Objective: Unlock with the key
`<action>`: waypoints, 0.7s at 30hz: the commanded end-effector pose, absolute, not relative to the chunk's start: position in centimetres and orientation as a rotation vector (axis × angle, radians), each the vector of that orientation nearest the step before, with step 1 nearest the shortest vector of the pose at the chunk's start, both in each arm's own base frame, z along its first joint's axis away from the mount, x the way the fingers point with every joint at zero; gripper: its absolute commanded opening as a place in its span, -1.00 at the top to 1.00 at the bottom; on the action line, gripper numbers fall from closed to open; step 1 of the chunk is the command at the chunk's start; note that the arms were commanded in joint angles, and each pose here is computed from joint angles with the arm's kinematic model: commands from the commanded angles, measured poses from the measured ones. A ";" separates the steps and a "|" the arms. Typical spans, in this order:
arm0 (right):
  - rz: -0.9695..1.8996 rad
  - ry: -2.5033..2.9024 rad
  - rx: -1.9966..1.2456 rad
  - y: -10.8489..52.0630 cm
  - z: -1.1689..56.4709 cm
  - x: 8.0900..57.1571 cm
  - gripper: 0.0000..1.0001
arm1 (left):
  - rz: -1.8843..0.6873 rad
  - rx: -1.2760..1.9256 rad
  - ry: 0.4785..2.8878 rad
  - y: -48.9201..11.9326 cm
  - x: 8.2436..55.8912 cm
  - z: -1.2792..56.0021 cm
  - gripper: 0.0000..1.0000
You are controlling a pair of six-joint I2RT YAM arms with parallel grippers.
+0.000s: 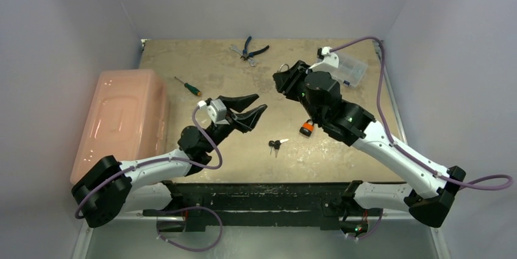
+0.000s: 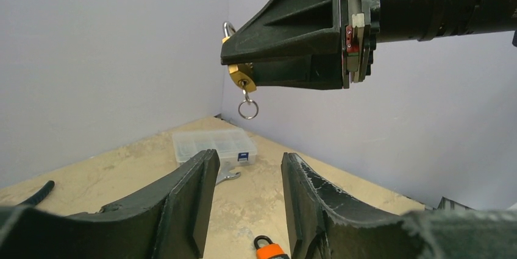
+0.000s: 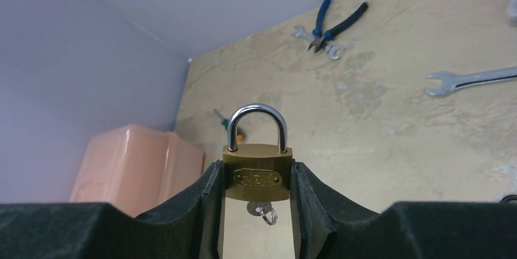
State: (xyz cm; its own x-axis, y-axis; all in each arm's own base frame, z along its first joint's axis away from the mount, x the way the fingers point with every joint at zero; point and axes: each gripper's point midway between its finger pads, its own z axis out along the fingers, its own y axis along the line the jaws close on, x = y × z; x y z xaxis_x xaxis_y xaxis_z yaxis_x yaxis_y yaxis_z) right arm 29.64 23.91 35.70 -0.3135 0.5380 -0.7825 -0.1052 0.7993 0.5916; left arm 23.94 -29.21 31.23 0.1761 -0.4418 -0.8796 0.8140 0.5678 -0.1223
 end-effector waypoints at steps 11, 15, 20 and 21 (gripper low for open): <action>0.906 1.747 0.256 28.1 37.4 28.7 1.00 | -0.906 0.343 1.009 -28.2 24.6 33.4 0.21; 0.916 1.745 0.233 28.6 37.1 28.5 1.00 | -0.910 0.345 1.012 -28.3 24.7 33.3 0.25; 0.934 1.759 0.206 29.4 36.4 28.2 1.00 | -0.904 0.342 1.018 -28.3 24.8 33.2 0.35; 0.938 1.761 0.202 29.5 36.2 28.1 1.00 | -0.900 0.340 1.017 -28.2 24.9 33.3 0.36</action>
State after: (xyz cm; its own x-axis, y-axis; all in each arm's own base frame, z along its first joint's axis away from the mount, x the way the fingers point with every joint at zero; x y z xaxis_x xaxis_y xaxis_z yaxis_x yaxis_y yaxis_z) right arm 28.44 28.59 34.55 -0.4254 0.5214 -0.7397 -0.2392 0.7235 0.6476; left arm 24.63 -28.58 31.44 0.1856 -0.4522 -0.8724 0.7844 0.6029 -0.1457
